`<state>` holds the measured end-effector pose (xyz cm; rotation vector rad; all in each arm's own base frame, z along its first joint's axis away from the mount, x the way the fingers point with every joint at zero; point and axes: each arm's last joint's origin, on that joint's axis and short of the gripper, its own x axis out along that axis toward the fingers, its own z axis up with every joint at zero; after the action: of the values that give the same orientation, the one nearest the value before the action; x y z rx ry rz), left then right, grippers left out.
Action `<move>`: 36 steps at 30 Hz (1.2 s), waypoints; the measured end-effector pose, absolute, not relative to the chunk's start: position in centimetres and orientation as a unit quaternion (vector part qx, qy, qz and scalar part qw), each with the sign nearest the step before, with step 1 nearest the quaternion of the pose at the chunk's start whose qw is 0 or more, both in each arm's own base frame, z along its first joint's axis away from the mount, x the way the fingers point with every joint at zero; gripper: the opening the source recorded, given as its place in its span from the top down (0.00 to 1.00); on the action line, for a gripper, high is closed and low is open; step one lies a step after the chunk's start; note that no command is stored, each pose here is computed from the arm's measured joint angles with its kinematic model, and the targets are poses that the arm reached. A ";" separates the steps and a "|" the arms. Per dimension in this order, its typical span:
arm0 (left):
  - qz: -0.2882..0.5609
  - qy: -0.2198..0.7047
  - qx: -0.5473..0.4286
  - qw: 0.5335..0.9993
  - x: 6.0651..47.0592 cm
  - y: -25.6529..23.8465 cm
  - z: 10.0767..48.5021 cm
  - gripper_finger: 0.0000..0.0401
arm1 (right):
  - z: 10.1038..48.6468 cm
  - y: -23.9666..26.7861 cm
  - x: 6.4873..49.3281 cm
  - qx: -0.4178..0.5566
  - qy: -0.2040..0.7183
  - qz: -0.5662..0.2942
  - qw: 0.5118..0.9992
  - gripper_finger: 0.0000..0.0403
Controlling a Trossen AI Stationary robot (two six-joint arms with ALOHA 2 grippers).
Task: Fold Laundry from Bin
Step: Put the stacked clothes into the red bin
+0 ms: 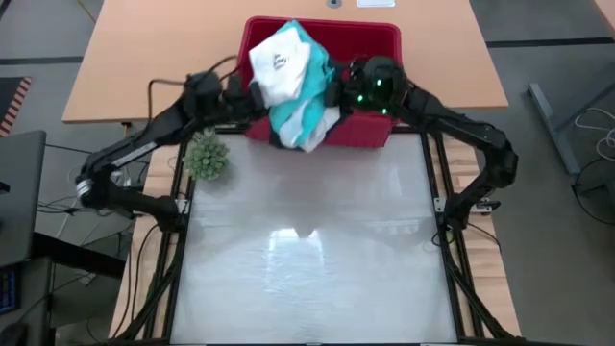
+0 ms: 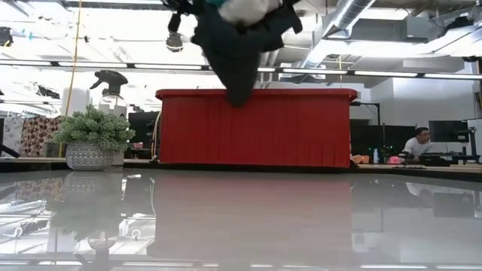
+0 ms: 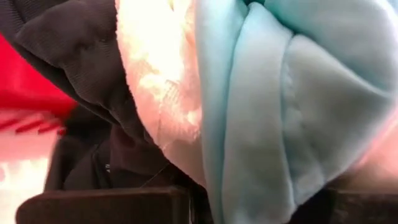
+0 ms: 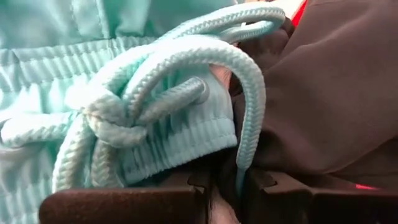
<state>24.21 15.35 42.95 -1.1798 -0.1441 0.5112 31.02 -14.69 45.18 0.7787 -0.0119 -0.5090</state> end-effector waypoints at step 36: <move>0.338 0.090 -0.513 0.784 28.3 43.9 31.2 0.85 | 30.0 -42.0 34.0 0.491 0.069 -0.283 0.821 0.85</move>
<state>28.28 43.90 31.22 -1.1065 0.1933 0.7295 33.99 -41.99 29.97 1.0461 0.1477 -0.6030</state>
